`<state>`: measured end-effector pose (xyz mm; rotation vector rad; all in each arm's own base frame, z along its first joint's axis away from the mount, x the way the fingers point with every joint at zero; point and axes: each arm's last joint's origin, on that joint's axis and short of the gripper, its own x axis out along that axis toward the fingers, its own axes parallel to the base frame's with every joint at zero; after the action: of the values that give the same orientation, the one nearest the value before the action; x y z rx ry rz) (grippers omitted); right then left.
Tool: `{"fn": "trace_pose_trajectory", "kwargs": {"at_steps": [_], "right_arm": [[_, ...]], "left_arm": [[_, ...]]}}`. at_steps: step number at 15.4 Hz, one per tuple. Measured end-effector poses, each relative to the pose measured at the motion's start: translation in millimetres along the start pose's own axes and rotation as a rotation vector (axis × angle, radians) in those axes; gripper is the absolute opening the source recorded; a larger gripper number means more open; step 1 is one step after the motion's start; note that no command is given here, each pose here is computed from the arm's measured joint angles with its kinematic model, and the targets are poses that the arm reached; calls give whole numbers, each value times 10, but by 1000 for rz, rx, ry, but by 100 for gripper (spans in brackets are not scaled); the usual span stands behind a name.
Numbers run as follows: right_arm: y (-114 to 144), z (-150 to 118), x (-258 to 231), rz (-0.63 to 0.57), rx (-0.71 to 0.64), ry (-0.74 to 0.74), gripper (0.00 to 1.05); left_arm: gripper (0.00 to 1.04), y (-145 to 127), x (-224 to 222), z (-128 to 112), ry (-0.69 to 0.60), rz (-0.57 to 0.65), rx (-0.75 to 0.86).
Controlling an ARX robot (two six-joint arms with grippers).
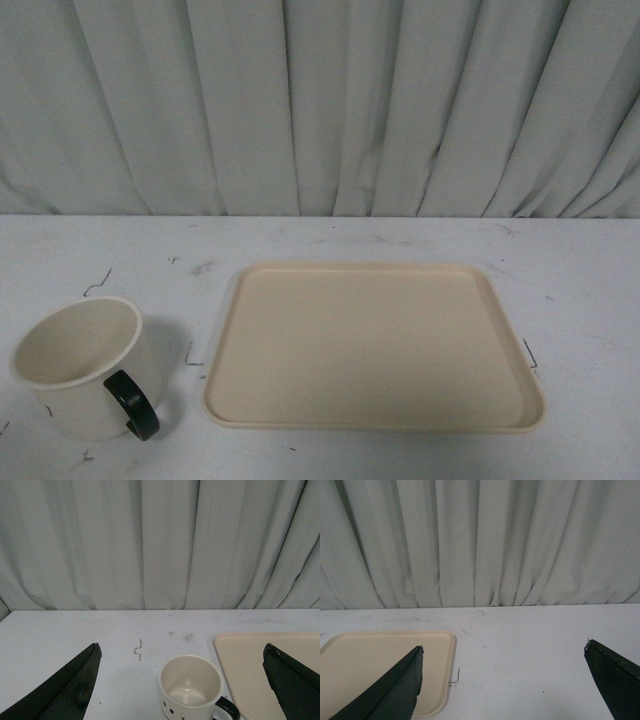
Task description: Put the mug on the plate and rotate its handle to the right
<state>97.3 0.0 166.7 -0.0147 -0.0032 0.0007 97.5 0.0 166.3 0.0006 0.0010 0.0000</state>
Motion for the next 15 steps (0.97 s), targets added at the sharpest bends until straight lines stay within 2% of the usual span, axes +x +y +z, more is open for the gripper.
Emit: {"fn": "trace_pose_trajectory", "kwargs": {"at_steps": [13,15], "right_arm": [[0,0,0,0,0,0,98],[0,0,0,0,0,0,98]], "left_arm": [[98,1,0,1,-1,-1,0],[98,164,46,89,-9,-26,-24]]}}
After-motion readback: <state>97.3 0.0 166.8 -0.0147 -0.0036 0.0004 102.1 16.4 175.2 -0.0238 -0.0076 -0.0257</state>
